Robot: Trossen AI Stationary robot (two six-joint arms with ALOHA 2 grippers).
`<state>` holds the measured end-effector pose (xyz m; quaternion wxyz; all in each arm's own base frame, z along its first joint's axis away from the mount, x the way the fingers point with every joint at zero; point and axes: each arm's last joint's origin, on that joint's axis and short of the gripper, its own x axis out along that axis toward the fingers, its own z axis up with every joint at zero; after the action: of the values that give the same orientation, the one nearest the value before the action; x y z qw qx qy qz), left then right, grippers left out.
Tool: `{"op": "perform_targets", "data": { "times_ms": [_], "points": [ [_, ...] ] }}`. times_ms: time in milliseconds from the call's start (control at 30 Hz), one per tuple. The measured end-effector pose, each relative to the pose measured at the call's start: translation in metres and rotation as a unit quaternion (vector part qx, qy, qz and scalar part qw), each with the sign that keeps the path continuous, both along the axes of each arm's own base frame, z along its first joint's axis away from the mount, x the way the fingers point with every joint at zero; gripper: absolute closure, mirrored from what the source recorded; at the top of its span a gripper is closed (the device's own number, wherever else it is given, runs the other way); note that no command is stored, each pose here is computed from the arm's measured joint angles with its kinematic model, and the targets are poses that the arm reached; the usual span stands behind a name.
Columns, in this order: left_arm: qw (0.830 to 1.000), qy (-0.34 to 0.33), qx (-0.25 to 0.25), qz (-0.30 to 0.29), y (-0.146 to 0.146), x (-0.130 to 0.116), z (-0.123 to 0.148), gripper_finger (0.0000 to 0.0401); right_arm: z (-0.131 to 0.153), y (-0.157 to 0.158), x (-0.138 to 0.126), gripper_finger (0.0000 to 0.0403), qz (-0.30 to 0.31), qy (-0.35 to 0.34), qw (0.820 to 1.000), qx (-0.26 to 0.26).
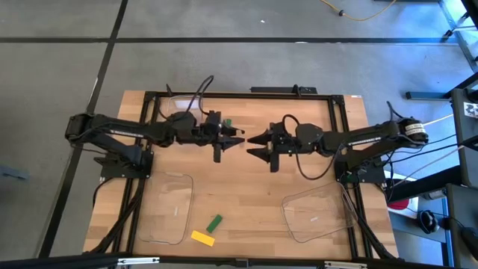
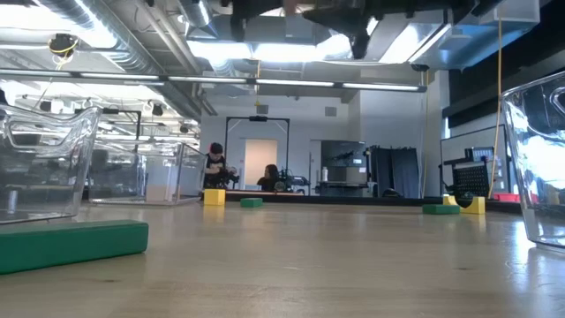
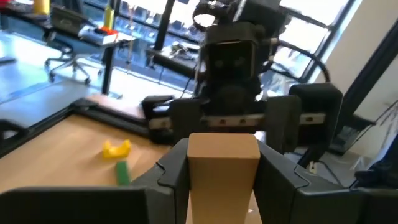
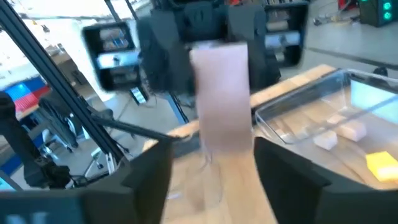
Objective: Sort & place blocks by color
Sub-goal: Put the brown block into the top left transparent bin
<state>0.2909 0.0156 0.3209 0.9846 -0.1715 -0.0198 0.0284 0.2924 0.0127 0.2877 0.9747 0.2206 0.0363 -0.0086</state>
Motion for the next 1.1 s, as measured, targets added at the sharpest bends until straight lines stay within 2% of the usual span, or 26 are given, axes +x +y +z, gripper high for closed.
{"op": "perform_targets", "data": {
  "times_ms": [167, 400, 500, 667, 767, 900, 1100],
  "points": [
    [0.999, 0.040, 0.016, 0.009, 0.003, -0.026, 0.011, 0.0280, 0.008, -0.006, -0.025, 0.0110, -0.009, 0.061, 0.998, -0.005],
    [0.997, 0.048, 0.042, 0.038, 0.002, -0.068, 0.029, 0.0280, 0.020, -0.008, -0.068, 0.0110, -0.027, 0.121, 0.992, -0.008],
    [0.997, 0.032, 0.042, 0.054, -0.001, -0.083, 0.026, 0.0280, 0.023, -0.007, -0.084, 0.0116, -0.049, 0.107, 0.993, -0.003],
    [0.998, 0.002, 0.026, 0.064, -0.008, -0.102, 0.006, 0.0280, 0.025, -0.004, -0.103, 0.0119, -0.067, 0.059, 0.996, 0.018],
    [0.998, -0.030, 0.016, 0.058, -0.010, -0.110, 0.003, 0.0280, 0.033, -0.001, -0.106, 0.0119, -0.047, 0.008, 0.999, 0.016],
    [0.997, -0.040, 0.016, 0.059, -0.010, -0.112, 0.004, 0.0280, 0.043, 0.001, -0.105, 0.0119, -0.020, -0.044, 0.999, -0.003],
    [0.997, -0.040, 0.016, 0.059, -0.010, -0.112, 0.004, 0.0280, 0.044, 0.001, -0.105, 0.0119, -0.021, -0.049, 0.999, -0.004]
  ]
}}
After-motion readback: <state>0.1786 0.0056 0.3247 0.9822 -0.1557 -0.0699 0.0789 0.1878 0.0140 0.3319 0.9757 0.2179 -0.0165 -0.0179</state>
